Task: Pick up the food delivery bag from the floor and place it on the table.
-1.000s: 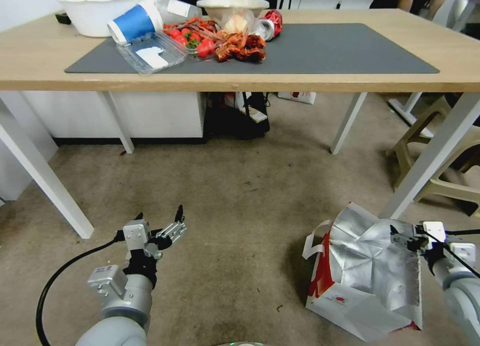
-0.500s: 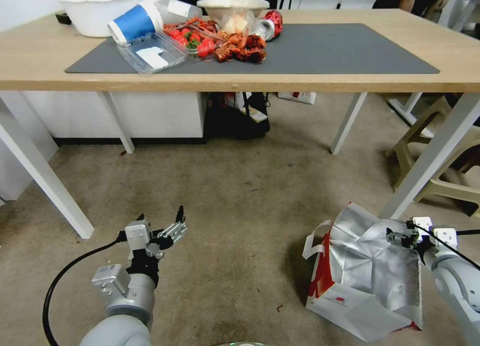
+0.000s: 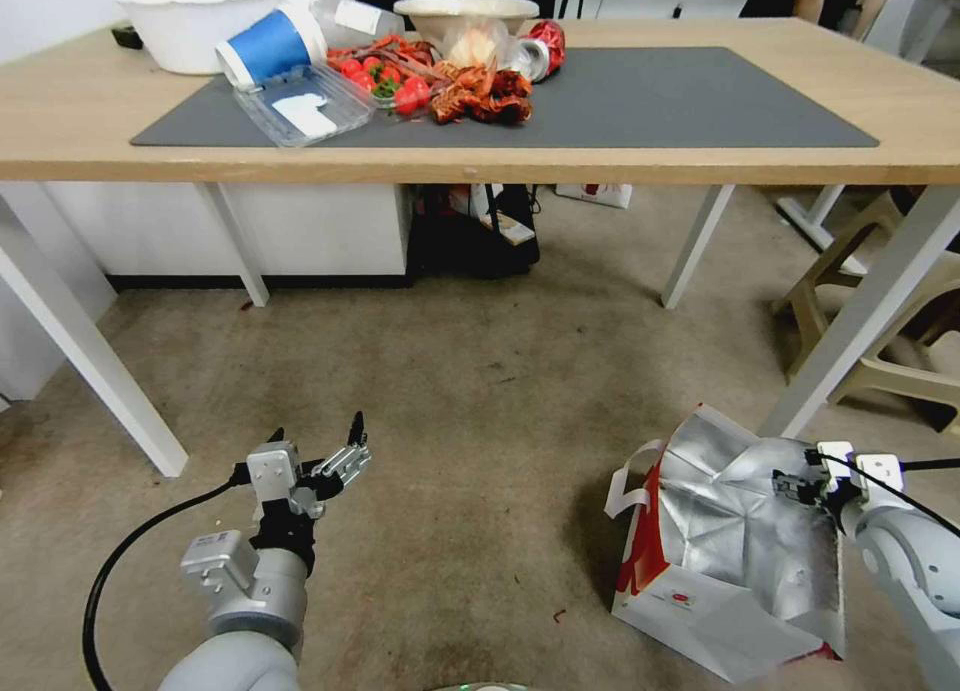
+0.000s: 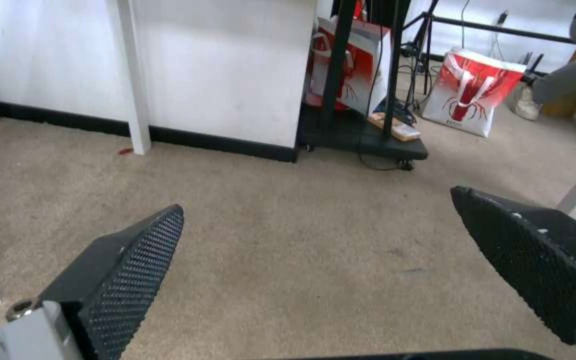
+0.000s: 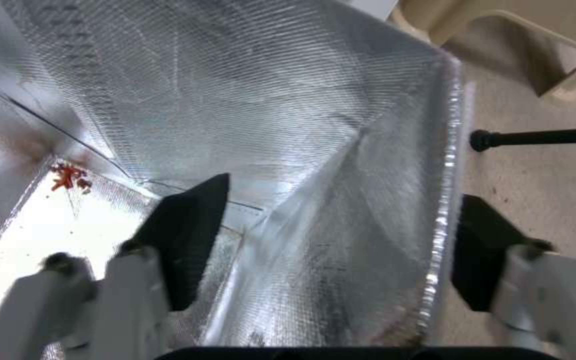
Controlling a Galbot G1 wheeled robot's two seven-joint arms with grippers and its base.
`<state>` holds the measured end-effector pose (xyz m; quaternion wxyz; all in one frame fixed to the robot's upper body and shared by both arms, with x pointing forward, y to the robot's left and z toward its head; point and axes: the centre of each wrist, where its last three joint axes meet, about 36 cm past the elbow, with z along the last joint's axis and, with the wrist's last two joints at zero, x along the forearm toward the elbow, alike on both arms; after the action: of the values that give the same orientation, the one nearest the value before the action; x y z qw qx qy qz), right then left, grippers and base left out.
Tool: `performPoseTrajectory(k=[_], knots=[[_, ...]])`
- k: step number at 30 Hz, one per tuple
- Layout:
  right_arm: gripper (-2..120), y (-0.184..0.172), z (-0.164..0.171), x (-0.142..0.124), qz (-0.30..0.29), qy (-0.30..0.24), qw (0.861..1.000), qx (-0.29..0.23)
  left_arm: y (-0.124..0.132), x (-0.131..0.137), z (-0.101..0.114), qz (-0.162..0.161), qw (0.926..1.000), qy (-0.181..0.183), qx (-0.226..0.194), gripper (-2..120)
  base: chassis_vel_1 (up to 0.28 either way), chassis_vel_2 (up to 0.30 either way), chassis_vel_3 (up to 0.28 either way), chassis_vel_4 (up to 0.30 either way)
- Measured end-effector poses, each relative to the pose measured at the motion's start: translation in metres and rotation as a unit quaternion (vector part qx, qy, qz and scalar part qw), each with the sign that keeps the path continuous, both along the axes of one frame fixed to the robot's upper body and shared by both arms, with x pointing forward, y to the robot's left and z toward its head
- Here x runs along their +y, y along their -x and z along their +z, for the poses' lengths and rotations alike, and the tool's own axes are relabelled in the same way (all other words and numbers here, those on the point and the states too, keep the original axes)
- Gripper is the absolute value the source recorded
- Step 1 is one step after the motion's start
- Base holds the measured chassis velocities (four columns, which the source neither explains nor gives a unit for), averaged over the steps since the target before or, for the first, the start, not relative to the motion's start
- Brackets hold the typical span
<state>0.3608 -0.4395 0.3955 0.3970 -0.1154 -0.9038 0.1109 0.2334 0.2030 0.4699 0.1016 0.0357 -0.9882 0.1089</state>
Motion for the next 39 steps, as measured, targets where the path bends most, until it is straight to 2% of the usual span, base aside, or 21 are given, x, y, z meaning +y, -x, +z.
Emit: performPoseTrajectory(k=[6,8,9,11,12,16,18,21,24,25,26,27,28,29,32,33,34,35,36,38,39], knots=[[43,-0.001,-0.005,-0.001,0.0,-0.005,1.0,-0.001,0.001,0.0,0.002,-0.001,1.0,0.0,-0.003,100,0.0,0.0,0.0,0.0],[41,-0.001,-0.005,-0.001,0.001,-0.005,1.0,-0.001,0.001,0.0,0.002,0.0,1.0,0.0,-0.003,100,0.0,0.0,0.0,0.0],[32,0.0,-0.007,-0.001,0.001,-0.004,1.0,-0.001,0.001,0.001,0.002,0.001,1.0,-0.001,-0.004,100,0.0,0.0,0.0,0.0],[24,0.001,-0.008,-0.002,0.002,-0.003,1.0,-0.005,0.002,0.001,0.002,0.002,1.0,-0.002,-0.004,100,0.0,0.0,0.0,0.0],[24,0.001,-0.008,-0.002,0.002,-0.003,1.0,-0.005,0.002,0.001,0.002,0.002,1.0,-0.002,-0.004,100,0.0,0.0,0.0,0.0],[4,0.007,-0.015,-0.002,0.014,-0.01,0.999,-0.027,0.003,0.001,0.005,0.005,1.0,0.002,-0.006,100,0.0,0.0,0.0,0.0],[0,0.01,-0.016,-0.004,0.018,-0.014,0.999,-0.034,0.003,0.001,0.006,0.006,1.0,0.002,-0.006,100,0.0,0.0,0.0,0.0],[0,0.014,-0.017,-0.008,0.033,-0.036,0.997,-0.063,0.004,0.001,0.008,0.005,1.0,0.005,-0.005,100,0.0,0.0,0.0,0.0],[0,0.02,-0.014,-0.015,0.072,-0.056,0.989,-0.113,0.003,0.003,0.01,0.006,0.9999,0.01,-0.007,100,0.0,0.0,0.0,0.0],[0,0.02,-0.014,-0.015,0.072,-0.056,0.989,-0.113,0.003,0.003,0.01,0.006,0.9999,0.01,-0.007,100,0.0,0.0,0.0,0.0],[0,0.024,-0.012,-0.022,0.112,-0.07,0.981,-0.143,0.003,0.004,0.011,0.007,0.9999,0.011,-0.009,100,0.0,0.0,0.0,0.0],[0,0.025,-0.012,-0.024,0.124,-0.074,0.978,-0.151,0.003,0.004,0.011,0.007,0.9999,0.011,-0.009,100,0.0,0.0,0.0,0.0],[0,0.028,-0.01,-0.03,0.169,-0.085,0.965,-0.18,0.003,0.004,0.012,0.007,0.9999,0.011,-0.009,100,0.0,0.0,0.0,0.0],[0,0.028,-0.01,-0.03,0.169,-0.085,0.965,-0.18,0.003,0.004,0.012,0.007,0.9999,0.011,-0.009,100,0.0,0.0,0.0,0.0],[0,0.029,-0.008,-0.041,0.283,-0.101,0.919,-0.257,0.004,0.004,0.012,0.007,0.9999,0.011,-0.008,100,0.0,0.0,0.0,0.0],[0,0.029,-0.008,-0.041,0.283,-0.101,0.919,-0.257,0.004,0.004,0.012,0.007,0.9999,0.011,-0.008,100,0.0,0.0,0.0,0.0],[0,0.028,-0.006,-0.043,0.33,-0.117,0.891,-0.289,0.004,0.004,0.013,0.008,0.9999,0.011,-0.01,100,0.0,0.0,0.0,0.0],[0,0.028,-0.005,-0.043,0.348,-0.125,0.88,-0.297,0.005,0.004,0.014,0.008,0.9999,0.011,-0.01,100,0.0,0.0,0.0,0.0],[0,0.028,-0.005,-0.043,0.348,-0.125,0.88,-0.297,0.005,0.004,0.014,0.008,0.9999,0.011,-0.01,100,0.0,0.0,0.0,0.0],[0,0.025,0.003,-0.04,0.412,-0.159,0.838,-0.319,0.005,0.004,0.016,0.009,0.9998,0.013,-0.01,100,0.0,0.0,0.0,0.0],[0,0.025,0.003,-0.04,0.412,-0.159,0.838,-0.319,0.005,0.004,0.016,0.009,0.9998,0.013,-0.01,100,0.0,0.0,0.0,0.0]])
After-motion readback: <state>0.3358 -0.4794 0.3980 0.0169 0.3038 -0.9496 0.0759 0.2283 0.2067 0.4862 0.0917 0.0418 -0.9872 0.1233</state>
